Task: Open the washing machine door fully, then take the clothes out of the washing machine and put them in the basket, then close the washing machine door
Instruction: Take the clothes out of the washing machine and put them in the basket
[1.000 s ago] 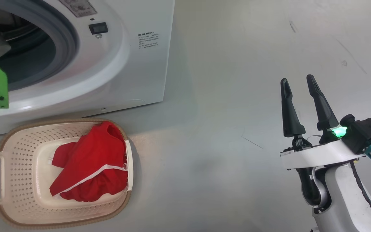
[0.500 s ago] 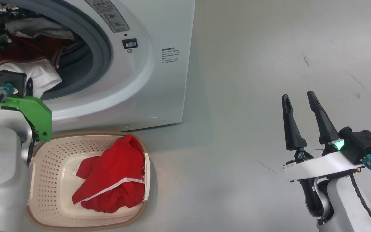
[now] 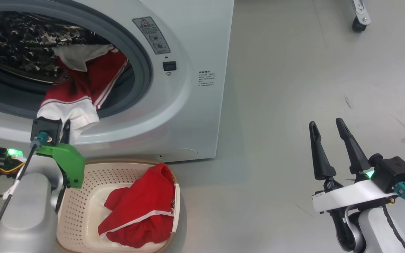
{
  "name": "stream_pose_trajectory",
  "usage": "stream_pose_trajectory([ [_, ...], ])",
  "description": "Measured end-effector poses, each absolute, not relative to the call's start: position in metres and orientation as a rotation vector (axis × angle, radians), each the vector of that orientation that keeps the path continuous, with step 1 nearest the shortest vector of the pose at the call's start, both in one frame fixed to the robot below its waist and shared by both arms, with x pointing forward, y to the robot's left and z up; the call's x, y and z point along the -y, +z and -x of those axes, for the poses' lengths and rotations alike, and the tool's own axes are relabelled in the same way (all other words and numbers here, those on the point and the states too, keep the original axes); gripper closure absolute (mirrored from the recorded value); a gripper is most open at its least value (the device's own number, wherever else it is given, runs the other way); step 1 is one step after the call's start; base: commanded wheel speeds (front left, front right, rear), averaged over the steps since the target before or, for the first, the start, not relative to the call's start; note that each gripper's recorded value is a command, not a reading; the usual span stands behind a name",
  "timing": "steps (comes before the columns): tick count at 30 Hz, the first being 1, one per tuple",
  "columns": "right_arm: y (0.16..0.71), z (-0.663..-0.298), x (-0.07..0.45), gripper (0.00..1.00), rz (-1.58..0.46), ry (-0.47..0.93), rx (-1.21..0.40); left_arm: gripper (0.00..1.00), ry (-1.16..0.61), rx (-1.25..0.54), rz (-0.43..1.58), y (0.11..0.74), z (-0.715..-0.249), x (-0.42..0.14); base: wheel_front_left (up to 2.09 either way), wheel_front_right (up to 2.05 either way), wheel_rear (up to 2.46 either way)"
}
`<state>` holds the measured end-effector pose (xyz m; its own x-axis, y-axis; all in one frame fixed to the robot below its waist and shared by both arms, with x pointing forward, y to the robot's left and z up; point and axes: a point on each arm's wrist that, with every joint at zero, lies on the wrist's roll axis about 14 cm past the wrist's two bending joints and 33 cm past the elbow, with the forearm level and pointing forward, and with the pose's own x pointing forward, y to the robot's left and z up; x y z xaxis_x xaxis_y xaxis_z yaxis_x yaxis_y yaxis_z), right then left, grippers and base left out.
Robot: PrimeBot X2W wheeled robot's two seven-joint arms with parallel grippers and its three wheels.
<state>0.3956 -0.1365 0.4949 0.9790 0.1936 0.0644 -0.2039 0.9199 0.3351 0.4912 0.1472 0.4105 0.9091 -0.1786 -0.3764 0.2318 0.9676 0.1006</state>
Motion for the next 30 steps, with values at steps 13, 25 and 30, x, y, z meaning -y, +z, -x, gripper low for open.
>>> stream_pose_trajectory([
  [13,0.509,-0.378,0.126,0.0,-0.351,0.241,0.062,1.0,-0.22,-0.324,-0.067,0.42,-0.44,-0.137,0.0,0.0,0.0],
  [25,0.522,-0.364,0.111,0.0,-0.353,0.291,0.091,1.0,-0.184,-0.238,-0.037,0.435,-0.407,-0.15,0.0,0.0,0.0],
  [30,0.524,-0.359,0.107,0.0,-0.359,0.301,0.093,1.0,-0.169,-0.18,-0.042,0.445,-0.401,-0.154,0.0,0.0,0.0],
])
